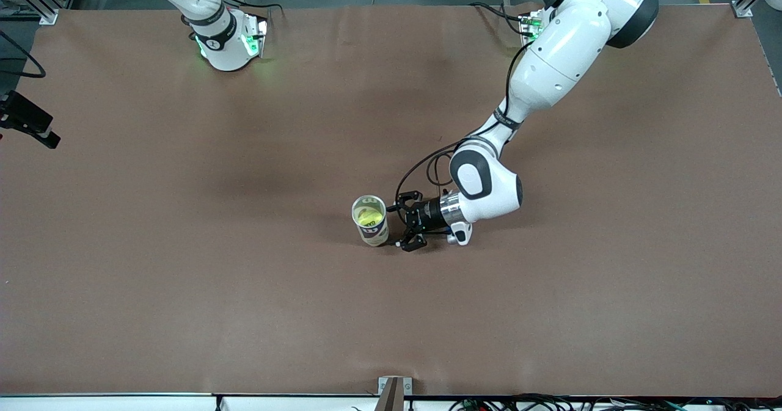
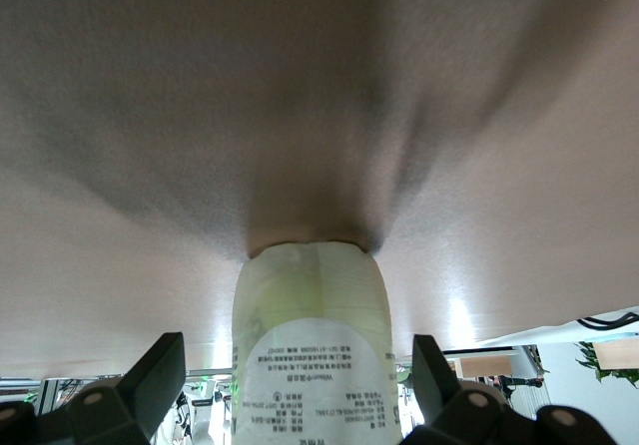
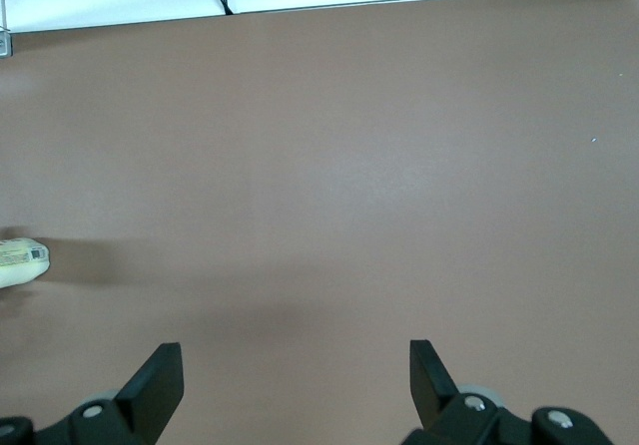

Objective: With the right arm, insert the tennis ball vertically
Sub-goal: 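Open the left gripper and release the standing tube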

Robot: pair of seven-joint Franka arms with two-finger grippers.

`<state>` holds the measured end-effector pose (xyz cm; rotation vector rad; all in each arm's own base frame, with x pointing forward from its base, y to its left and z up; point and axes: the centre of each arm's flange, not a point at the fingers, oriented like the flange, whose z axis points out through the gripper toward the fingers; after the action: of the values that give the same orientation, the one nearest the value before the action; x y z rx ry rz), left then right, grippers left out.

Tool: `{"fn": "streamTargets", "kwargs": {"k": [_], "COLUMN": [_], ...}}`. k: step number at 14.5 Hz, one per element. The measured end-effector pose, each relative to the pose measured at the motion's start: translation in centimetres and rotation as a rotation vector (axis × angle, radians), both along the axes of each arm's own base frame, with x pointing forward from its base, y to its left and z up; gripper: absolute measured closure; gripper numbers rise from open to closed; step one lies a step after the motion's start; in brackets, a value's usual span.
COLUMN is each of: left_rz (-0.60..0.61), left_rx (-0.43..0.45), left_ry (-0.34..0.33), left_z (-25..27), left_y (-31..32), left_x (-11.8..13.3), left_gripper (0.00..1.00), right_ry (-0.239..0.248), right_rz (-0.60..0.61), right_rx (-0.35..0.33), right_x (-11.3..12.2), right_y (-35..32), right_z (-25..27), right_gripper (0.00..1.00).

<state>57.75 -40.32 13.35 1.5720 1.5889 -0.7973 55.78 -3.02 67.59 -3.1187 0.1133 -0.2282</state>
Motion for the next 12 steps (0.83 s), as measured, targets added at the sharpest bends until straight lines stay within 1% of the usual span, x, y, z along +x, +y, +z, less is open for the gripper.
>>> {"fn": "streamTargets", "kwargs": {"k": [3, 6, 9, 12], "left_rz": [-0.008, -0.074, -0.179, -0.309], "left_rx": [0.007, 0.055, 0.157, 0.301], "left_ry": [-0.01, -0.051, -0.134, -0.259], "left_z": [0.4, 1.4, 3.4, 5.9], "left_y": [0.8, 1.2, 3.5, 6.5], "left_x": [0.1, -0.5, -0.5, 0.6], "left_gripper": [0.0, 0.0, 0.0, 0.0], "right_ry": [0.006, 0.013, 0.014, 0.015], "right_rz": [0.01, 0.049, 0.057, 0.058], "right_rx": [-0.004, -0.027, -0.03, -0.031], "right_x": [0.1, 0.3, 0.3, 0.3], "right_y": [0.0, -0.2, -0.2, -0.2], "right_z": [-0.2, -0.5, -0.6, -0.6], "right_gripper": [0.0, 0.0, 0.0, 0.0]}}
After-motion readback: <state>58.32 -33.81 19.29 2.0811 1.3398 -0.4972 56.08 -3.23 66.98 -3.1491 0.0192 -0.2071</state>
